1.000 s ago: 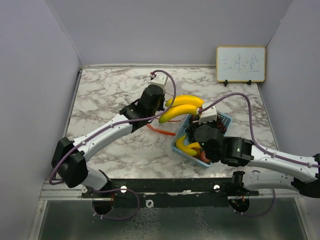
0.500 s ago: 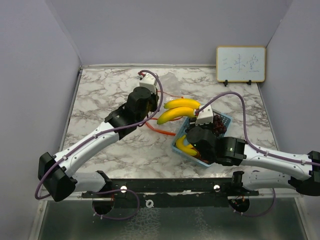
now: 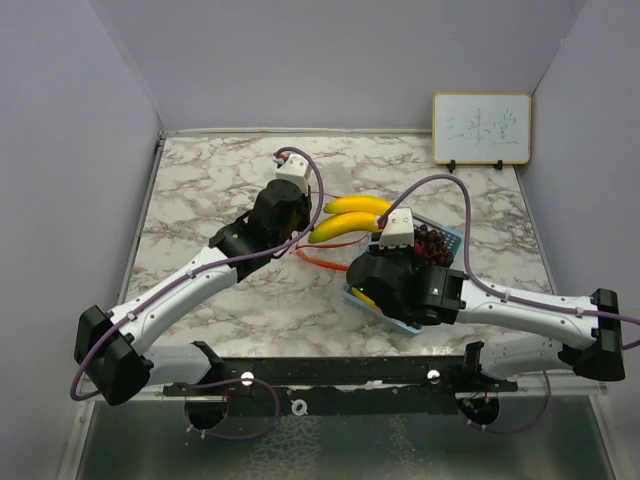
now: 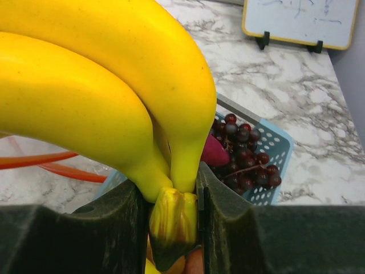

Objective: Place the food in the zip-top bag and seal the zipper
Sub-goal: Place the fake fruit in the zipper food storage bag.

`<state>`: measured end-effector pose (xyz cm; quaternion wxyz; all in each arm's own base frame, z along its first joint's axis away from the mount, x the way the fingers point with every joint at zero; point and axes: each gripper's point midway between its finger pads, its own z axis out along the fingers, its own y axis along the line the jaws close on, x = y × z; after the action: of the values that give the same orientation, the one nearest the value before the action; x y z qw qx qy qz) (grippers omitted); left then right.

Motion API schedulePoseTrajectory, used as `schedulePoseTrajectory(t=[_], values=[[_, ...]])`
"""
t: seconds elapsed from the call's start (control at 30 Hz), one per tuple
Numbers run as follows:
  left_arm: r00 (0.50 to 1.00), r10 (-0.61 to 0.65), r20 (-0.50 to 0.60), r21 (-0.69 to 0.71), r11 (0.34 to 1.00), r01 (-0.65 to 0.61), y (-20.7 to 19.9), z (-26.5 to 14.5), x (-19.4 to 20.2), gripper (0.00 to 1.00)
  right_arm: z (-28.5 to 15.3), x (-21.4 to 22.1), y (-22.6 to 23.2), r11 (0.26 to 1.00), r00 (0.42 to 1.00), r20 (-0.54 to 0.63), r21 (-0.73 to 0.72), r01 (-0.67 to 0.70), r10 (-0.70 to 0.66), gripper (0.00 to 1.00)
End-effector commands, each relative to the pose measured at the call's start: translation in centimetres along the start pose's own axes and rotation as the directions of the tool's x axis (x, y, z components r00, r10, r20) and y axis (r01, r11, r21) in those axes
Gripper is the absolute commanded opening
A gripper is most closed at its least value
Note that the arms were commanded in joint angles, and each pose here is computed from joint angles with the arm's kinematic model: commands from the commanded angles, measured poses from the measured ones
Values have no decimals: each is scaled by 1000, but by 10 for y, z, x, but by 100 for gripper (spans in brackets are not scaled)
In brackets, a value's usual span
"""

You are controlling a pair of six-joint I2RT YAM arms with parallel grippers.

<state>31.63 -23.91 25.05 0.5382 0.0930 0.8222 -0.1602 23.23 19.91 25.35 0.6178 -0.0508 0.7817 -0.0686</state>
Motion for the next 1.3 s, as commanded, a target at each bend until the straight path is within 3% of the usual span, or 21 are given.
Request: schedulePoseTrajectory(t=[0.0, 0.23, 0.37, 0.77, 1.1, 1.27], values=[[999, -44, 33, 113, 993, 40, -23, -21, -25, 0, -2, 9, -29, 981, 997, 17, 179, -71, 69, 1], [999, -40, 34, 126, 991, 36, -27, -26, -34, 0, 0, 24, -37, 963, 1000, -5, 266, 26, -26, 1], [999, -33, 36, 141, 990, 28, -34, -22, -44, 0, 0, 23, -35, 964, 999, 4, 261, -41, 41, 1], [999, -53, -5, 241, 969, 53, -62, -2, -37, 0, 2, 0, -4, 968, 998, 56, 247, -33, 20, 1], [998, -54, 41, 289, 957, 40, -73, -18, -71, 0, 3, 4, -1, 969, 999, 48, 248, -13, 1, 1], [998, -63, 20, 324, 945, 54, -80, -17, -66, 0, 3, 5, -2, 969, 999, 53, 248, -19, 6, 1]])
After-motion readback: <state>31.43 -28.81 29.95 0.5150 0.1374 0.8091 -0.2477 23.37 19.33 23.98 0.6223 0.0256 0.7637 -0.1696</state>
